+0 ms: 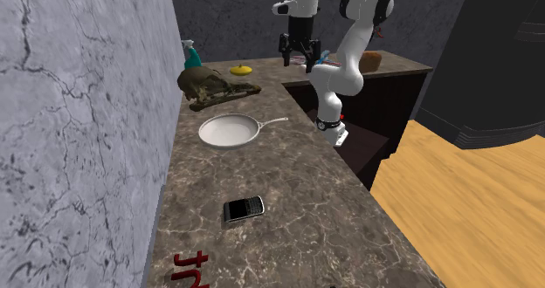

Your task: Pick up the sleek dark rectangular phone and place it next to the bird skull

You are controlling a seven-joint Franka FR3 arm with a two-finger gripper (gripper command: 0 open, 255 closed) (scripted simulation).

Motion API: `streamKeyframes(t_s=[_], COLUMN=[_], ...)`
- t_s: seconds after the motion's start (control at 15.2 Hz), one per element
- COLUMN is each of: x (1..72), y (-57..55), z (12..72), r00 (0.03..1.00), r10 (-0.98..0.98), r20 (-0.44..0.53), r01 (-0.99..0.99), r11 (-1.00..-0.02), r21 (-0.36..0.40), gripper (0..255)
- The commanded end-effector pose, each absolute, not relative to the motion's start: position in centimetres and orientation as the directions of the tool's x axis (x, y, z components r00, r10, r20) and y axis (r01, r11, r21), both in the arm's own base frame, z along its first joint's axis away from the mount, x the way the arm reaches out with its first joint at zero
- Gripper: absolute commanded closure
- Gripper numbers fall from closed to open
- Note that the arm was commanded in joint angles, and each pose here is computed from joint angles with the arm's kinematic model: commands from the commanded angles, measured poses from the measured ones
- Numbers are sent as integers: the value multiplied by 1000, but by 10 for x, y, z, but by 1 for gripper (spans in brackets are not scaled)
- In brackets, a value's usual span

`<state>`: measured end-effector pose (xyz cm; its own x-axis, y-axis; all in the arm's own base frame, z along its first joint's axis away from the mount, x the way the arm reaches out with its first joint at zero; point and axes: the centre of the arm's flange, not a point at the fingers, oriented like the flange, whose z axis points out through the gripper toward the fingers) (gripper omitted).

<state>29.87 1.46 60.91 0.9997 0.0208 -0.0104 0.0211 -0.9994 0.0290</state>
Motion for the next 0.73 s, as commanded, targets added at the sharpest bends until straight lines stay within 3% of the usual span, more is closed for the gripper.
streamKeyframes(t_s=[0.0,0.66], x=[299,401], y=[15,59], z=[609,540], r00=[1000,995], r10=[21,-97], r20=[-10,-11], r01=[21,-97], r11=[-999,-995], r21=[29,4], gripper=[0,0])
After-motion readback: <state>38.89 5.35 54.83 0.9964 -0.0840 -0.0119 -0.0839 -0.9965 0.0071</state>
